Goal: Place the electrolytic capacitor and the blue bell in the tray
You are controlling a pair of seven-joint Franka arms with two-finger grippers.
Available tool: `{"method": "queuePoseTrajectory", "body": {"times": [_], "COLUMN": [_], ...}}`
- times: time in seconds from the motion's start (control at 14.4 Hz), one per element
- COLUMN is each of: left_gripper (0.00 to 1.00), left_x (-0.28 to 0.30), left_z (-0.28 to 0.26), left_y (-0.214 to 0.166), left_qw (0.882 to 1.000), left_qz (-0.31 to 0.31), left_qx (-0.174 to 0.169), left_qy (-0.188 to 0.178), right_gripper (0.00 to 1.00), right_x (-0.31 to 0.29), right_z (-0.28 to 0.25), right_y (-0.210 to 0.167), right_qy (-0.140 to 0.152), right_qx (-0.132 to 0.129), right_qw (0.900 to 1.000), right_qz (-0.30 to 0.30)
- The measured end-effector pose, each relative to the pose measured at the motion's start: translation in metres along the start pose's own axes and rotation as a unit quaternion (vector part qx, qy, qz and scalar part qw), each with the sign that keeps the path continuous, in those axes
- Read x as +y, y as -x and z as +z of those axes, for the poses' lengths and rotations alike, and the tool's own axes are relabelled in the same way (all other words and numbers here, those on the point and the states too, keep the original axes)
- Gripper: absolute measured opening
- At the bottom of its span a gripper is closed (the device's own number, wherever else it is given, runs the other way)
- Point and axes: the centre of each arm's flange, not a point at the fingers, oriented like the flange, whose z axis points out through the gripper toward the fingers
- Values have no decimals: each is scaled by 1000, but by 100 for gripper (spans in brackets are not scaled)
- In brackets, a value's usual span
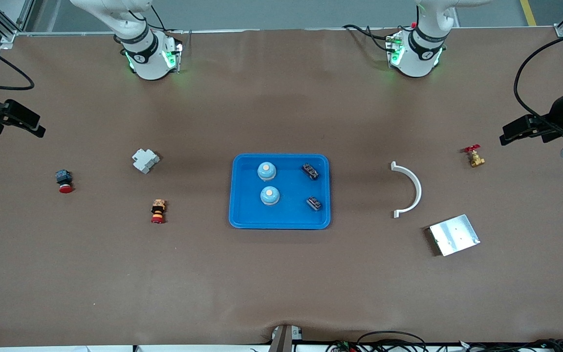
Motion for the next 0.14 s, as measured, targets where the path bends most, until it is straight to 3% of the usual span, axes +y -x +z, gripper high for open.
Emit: {"method": "queuePoseTrajectory", "body": {"times": [0.14], "left_gripper": [100], "left_x": [0], "left_z": [0], "left_y": [0], "left_qw": [1000], "left_qz": [0], "left_qx": [0], "left_qy": [0], "right_gripper": [100], "right_x": [0], "right_z": [0], "right_y": [0], "right_qy": [3], "right_qx": [2], "right_qw": [1000], "right_qz": [-2]}}
